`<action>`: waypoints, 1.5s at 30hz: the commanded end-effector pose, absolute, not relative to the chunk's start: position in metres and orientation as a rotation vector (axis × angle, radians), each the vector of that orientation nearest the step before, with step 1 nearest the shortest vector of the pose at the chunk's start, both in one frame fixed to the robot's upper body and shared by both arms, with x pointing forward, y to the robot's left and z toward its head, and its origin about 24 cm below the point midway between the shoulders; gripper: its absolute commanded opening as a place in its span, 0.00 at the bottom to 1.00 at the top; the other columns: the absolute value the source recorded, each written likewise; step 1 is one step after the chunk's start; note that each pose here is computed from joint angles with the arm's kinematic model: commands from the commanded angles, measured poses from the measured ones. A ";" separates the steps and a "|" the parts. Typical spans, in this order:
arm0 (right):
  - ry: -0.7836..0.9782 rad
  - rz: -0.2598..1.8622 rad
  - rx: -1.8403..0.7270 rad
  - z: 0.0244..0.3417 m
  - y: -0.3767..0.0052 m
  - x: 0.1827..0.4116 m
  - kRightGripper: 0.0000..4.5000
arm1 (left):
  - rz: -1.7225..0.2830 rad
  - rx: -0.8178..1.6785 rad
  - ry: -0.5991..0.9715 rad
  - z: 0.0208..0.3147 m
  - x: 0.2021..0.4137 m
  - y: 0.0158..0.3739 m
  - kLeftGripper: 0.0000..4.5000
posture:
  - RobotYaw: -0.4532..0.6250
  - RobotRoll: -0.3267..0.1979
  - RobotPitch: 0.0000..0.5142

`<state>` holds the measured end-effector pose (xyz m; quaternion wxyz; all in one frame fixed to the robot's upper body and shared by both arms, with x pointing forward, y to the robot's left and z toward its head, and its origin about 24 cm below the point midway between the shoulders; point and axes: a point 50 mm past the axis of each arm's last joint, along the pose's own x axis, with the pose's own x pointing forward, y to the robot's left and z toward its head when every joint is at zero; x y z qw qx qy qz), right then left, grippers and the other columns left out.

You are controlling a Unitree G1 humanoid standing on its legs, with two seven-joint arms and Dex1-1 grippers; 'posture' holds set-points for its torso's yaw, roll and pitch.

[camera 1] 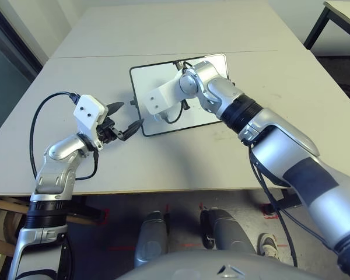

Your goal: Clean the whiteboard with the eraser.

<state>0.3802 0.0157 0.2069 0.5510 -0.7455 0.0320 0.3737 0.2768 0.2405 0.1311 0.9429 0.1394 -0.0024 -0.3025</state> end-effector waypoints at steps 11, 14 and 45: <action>0.120 0.768 -1.755 0.216 -0.008 0.398 0.09 | -0.636 0.305 -0.006 0.136 0.280 0.239 1.00 | 0.44 0.62 0.12; 0.122 0.825 -1.771 0.206 -0.003 0.393 0.09 | -0.638 0.307 -0.005 0.136 0.280 0.239 1.00 | 0.44 0.62 0.12; 0.050 0.801 -1.731 0.210 0.010 0.388 0.09 | -0.638 0.305 -0.004 0.138 0.278 0.239 1.00 | 0.45 0.62 0.13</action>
